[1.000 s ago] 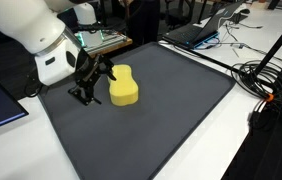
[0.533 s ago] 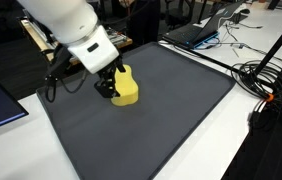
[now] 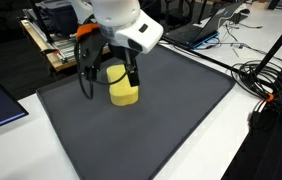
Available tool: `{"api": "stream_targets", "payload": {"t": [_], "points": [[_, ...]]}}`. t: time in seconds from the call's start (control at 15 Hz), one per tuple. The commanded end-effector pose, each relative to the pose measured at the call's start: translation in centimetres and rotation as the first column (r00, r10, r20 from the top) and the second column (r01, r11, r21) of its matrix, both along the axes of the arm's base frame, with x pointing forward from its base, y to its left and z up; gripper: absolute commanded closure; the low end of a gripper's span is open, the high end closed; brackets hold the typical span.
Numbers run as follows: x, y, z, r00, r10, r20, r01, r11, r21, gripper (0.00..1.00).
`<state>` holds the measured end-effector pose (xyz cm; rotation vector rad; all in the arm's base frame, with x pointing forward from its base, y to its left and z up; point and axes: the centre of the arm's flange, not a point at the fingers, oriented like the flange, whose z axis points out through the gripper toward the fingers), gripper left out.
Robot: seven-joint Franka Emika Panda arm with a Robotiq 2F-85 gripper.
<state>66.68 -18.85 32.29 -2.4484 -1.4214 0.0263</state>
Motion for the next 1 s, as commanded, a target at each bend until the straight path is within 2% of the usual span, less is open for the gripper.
{"api": "stream_targets", "payload": {"t": [0.0,0.13,0.33,0.47,0.6,0.73,0.93], "points": [[1.4,2.7,0.4,0.982,0.191,-0.007,-0.191,0.98,-0.05,0.0],[1.3,5.2,0.4,0.96,0.279,-0.017,-0.279,0.956,-0.095,0.0],[1.1,8.8,0.5,0.912,0.41,-0.026,-0.409,0.9,-0.153,0.0],[0.8,11.0,0.8,0.908,0.418,-0.038,-0.418,0.892,-0.175,0.0],[0.1,13.1,0.9,0.931,0.363,-0.026,-0.36,0.909,-0.211,0.0],[-0.6,14.7,0.9,0.974,0.224,0.007,-0.216,0.944,-0.248,0.0],[-2.0,16.8,0.6,0.997,0.061,0.051,-0.045,0.964,-0.263,0.0]]}}
